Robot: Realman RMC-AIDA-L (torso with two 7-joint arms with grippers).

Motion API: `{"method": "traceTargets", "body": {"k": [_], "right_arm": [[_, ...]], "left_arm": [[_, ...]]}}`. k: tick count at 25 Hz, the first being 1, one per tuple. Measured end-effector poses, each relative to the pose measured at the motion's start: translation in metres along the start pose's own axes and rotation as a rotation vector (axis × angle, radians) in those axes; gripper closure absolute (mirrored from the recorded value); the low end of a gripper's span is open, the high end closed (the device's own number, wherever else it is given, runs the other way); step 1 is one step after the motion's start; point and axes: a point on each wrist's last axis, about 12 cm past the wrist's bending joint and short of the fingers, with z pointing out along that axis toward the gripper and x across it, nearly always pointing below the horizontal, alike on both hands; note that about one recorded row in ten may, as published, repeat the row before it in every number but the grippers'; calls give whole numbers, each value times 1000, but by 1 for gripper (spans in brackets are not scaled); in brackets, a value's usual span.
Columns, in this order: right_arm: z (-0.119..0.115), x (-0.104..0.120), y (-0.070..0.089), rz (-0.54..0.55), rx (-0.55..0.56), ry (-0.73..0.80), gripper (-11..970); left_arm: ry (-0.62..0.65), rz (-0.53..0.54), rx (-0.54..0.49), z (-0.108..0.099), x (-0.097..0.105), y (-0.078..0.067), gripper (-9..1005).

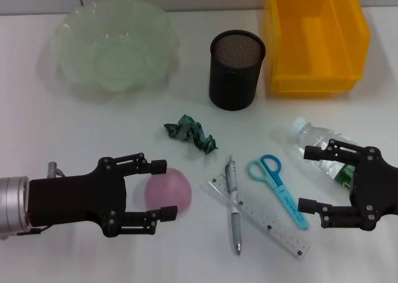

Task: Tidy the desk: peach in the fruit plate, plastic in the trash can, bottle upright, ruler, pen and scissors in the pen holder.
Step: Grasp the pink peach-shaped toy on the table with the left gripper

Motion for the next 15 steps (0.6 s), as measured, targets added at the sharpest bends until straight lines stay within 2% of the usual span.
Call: {"method": "traceTargets", "body": {"k": [8, 15], "right_arm": [[0, 2, 2, 11, 0, -4, 117], [1, 3, 1, 13, 4, 4, 117]], "left_arm": [[2, 7, -5, 1, 0, 1, 182], [30, 6, -52, 2, 4, 7, 183]]}}
